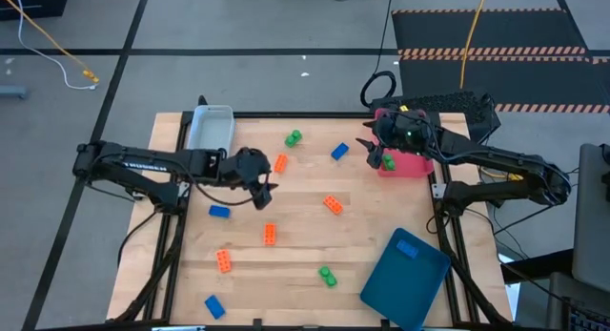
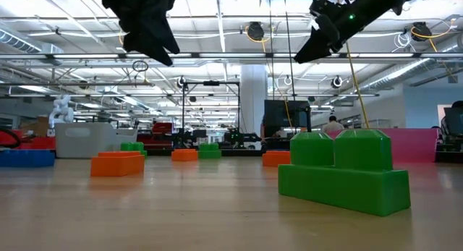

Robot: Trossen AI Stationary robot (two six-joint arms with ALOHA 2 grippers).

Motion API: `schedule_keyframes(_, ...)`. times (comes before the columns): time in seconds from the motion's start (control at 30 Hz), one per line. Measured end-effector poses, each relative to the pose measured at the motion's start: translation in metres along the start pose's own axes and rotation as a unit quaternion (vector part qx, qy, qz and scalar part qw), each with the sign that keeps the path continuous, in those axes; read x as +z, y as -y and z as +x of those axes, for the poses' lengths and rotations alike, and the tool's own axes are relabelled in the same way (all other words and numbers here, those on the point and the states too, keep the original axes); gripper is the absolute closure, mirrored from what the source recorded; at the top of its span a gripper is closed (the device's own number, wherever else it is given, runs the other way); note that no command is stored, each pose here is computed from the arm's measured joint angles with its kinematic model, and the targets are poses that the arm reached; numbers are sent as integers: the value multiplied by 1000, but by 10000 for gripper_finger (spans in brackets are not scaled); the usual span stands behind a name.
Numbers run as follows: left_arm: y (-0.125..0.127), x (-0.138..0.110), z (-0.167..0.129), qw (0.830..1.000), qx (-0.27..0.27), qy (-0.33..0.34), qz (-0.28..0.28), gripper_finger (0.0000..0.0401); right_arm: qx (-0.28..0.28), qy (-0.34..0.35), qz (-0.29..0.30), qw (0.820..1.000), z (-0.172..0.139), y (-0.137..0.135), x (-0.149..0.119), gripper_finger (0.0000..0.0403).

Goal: Sort & place blocks by color
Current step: Put the orange gamepiece into the gray bin

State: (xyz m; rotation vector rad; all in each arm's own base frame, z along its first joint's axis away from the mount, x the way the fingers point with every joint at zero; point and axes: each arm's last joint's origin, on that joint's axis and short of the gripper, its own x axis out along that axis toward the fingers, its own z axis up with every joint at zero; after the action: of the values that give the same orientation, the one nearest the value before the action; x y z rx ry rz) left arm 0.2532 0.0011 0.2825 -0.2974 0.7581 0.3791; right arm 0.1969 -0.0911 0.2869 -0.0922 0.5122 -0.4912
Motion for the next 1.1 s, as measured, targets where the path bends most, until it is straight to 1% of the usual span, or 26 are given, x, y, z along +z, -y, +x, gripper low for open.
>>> schedule_keyframes(0.1, 4, -2, -1, 998, -3, -1, -63, 158, -1, 7, 0, 1000, -3, 1, 1, 170)
schedule_keyframes(0.17, 7, -4, -1, 992, 7, 5, -125, 158, -2, 12, 1, 1000, -6, 1, 2, 170)
schedule_keyframes(0.23, 12, -6, 6, 984, 13, -1, -177, 158, -3, 19, 2, 1000, -9, 2, 3, 170)
schedule_keyframes(0.37, 22, -15, 26, 974, 25, -34, -221, 158, -6, 37, 5, 999, -15, 3, 6, 170)
schedule_keyframes(0.5, 21, -22, 50, 971, 59, -67, -222, 158, -6, 32, 2, 999, -18, 3, 5, 170)
schedule_keyframes(0.6, 5, -20, 66, 967, 102, -90, -217, 158, -6, 30, -10, 999, -19, 3, 4, 170)
schedule_keyframes(0.67, -8, -10, 75, 964, 124, -89, -218, 158, -6, 30, -12, 999, -19, 3, 4, 170)
schedule_keyframes(0.73, -23, -2, 82, 963, 147, -100, -204, 158, -6, 31, -14, 999, -19, 3, 4, 170)
schedule_keyframes(0.83, -39, 18, 93, 966, 159, -93, -181, 158, -6, 31, -15, 999, -19, 3, 4, 170)
schedule_keyframes(0.93, -49, 34, 103, 968, 171, -100, -152, 158, -6, 33, -15, 999, -20, 3, 5, 170)
schedule_keyframes(1.03, -59, 38, 113, 959, 199, -157, -127, 158, -7, 39, -13, 999, -20, 4, 6, 170)
schedule_keyframes(1.1, -66, 39, 119, 949, 216, -186, -132, 158, -7, 39, -10, 999, -20, 4, 6, 170)
